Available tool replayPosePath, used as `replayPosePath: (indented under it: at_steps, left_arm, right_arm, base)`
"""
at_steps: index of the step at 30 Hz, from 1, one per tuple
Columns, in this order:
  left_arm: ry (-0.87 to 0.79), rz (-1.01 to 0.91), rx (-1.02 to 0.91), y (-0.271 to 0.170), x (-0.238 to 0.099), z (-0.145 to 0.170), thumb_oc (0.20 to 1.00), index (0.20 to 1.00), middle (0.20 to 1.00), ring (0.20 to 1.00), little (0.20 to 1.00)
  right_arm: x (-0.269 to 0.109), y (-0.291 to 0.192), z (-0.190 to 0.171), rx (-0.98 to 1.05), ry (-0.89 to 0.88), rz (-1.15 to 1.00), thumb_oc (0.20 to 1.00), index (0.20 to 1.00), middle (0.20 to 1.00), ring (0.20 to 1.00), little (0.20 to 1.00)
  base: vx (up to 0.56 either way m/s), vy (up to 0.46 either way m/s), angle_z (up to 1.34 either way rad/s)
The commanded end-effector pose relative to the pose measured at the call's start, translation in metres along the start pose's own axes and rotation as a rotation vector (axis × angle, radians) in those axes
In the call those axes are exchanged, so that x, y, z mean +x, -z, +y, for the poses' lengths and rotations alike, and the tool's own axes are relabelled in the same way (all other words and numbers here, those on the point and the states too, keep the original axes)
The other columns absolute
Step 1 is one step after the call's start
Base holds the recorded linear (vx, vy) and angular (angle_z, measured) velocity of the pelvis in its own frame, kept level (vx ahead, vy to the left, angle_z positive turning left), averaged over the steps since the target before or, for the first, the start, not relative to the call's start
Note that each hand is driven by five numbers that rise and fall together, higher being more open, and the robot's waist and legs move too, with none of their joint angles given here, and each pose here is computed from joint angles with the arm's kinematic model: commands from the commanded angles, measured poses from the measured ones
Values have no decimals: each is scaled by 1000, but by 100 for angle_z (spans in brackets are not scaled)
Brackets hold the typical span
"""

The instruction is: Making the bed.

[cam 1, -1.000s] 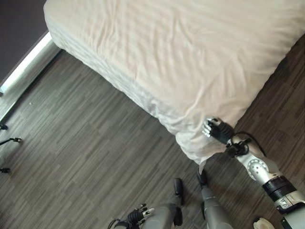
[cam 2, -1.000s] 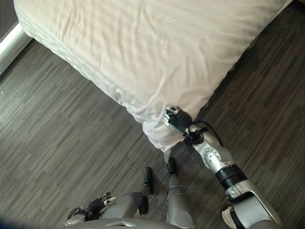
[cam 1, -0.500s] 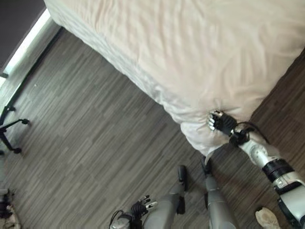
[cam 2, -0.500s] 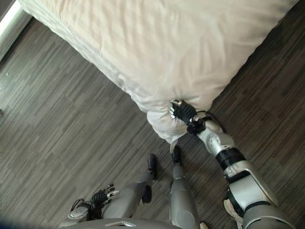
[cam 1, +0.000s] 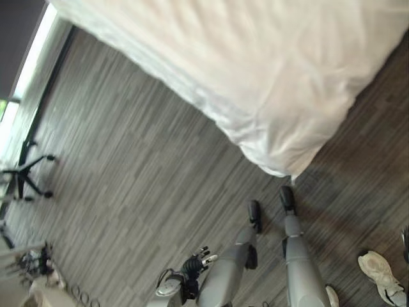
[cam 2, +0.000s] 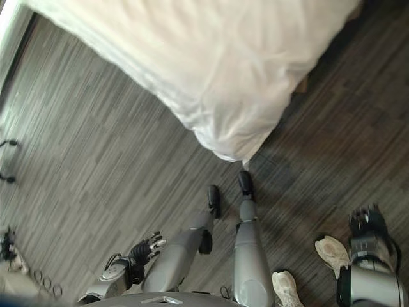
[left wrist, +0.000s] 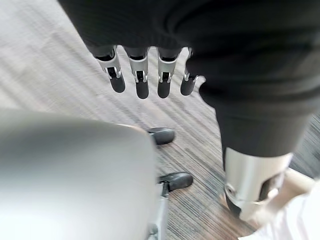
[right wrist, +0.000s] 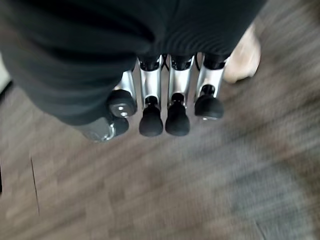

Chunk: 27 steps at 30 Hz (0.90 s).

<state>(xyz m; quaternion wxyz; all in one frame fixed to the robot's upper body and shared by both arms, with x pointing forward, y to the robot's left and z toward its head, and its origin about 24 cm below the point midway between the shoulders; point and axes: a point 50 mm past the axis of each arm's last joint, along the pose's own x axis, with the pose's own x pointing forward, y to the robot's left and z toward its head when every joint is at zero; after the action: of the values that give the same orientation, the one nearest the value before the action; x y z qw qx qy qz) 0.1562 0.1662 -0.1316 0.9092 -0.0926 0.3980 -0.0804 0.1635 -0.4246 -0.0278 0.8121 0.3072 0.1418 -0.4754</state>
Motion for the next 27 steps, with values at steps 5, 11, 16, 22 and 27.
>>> replayPosePath:
  at_steps: [5,11,16,22,27]
  left_arm:
    - [-12,58,7,14,0,1,1000,1000,1000,1000,1000]
    - [-147,198,-24,48,-18,28,1000,1000,1000,1000,1000]
    - [-187,201,-44,49,-24,40,1000,1000,1000,1000,1000]
    - [-206,97,162,18,-27,59,1000,1000,1000,1000,1000]
    - [-324,172,58,50,-62,87,1000,1000,1000,1000,1000]
  right_arm:
    - [-27,-49,149,123,-626,-294,200,200,200,200,200]
    - [-73,-12,159,104,-850,-316,200,200,200,200,200]
    - [-80,42,100,58,-706,-174,1000,1000,1000,1000,1000]
    - [-92,78,81,40,-697,-70,1000,1000,1000,1000,1000]
    - [-95,73,123,86,-790,-102,1000,1000,1000,1000,1000]
  base:
    - [-73,51,-4]
    - [-43,63,11]
    - [-50,154,2]
    - [-354,87,-89]
    - [-127,-91,-149]
